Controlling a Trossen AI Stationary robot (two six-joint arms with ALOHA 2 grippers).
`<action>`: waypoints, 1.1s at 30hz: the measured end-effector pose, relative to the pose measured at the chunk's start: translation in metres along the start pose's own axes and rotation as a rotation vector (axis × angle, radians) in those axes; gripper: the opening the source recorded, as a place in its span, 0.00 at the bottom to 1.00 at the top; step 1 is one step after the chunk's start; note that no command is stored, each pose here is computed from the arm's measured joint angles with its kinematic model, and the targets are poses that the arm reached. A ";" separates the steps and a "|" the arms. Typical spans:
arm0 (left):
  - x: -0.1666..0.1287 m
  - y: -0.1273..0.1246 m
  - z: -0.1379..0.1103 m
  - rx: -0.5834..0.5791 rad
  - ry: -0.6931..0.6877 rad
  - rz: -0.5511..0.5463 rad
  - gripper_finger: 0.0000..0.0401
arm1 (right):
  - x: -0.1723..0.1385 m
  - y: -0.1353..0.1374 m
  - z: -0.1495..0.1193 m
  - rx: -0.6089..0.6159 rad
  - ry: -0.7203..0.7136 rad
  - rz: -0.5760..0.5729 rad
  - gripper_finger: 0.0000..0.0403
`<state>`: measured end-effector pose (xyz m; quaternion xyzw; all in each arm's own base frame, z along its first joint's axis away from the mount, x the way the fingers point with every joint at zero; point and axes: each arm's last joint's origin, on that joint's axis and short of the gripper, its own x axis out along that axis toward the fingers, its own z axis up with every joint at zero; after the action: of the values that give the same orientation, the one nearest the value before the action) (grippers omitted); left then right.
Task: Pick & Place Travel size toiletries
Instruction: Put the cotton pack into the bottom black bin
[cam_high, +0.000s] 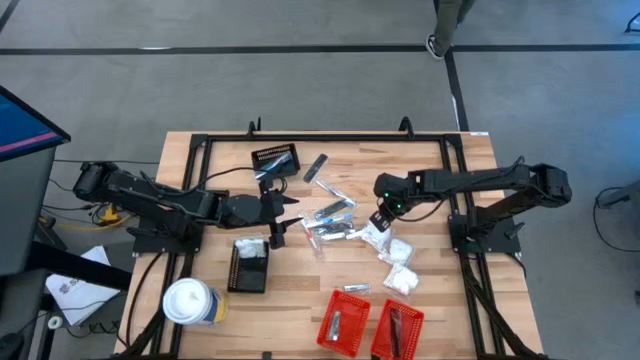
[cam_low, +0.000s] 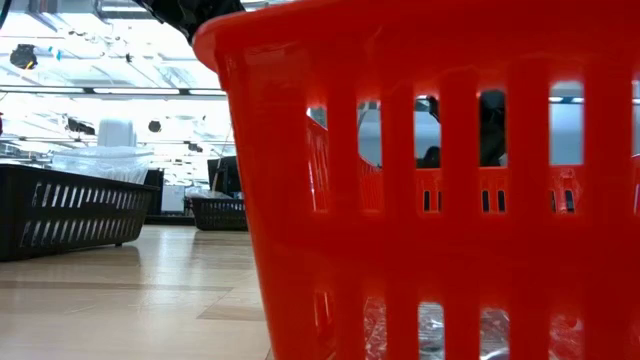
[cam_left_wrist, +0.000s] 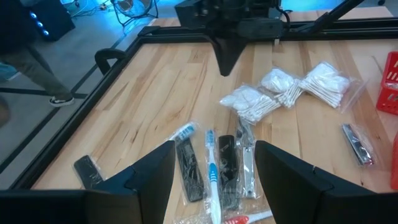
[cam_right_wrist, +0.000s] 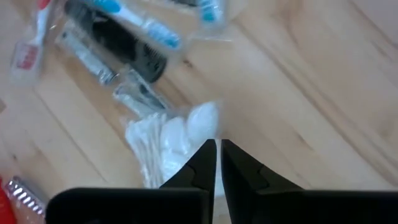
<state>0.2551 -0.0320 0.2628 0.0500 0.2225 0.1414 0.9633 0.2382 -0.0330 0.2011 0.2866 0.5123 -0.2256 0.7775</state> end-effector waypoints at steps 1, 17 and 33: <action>0.000 0.000 0.000 0.003 -0.001 0.000 0.53 | 0.000 0.002 -0.001 -0.008 0.000 0.004 0.05; 0.000 0.000 0.001 0.004 -0.010 -0.001 0.53 | -0.002 0.018 -0.032 -0.143 0.108 -0.091 0.25; 0.000 -0.003 0.002 -0.010 -0.016 -0.048 0.53 | 0.007 0.011 -0.029 -0.106 -0.005 -0.141 0.60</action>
<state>0.2565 -0.0346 0.2639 0.0411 0.2150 0.1188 0.9685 0.2288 -0.0057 0.1884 0.2077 0.5404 -0.2531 0.7751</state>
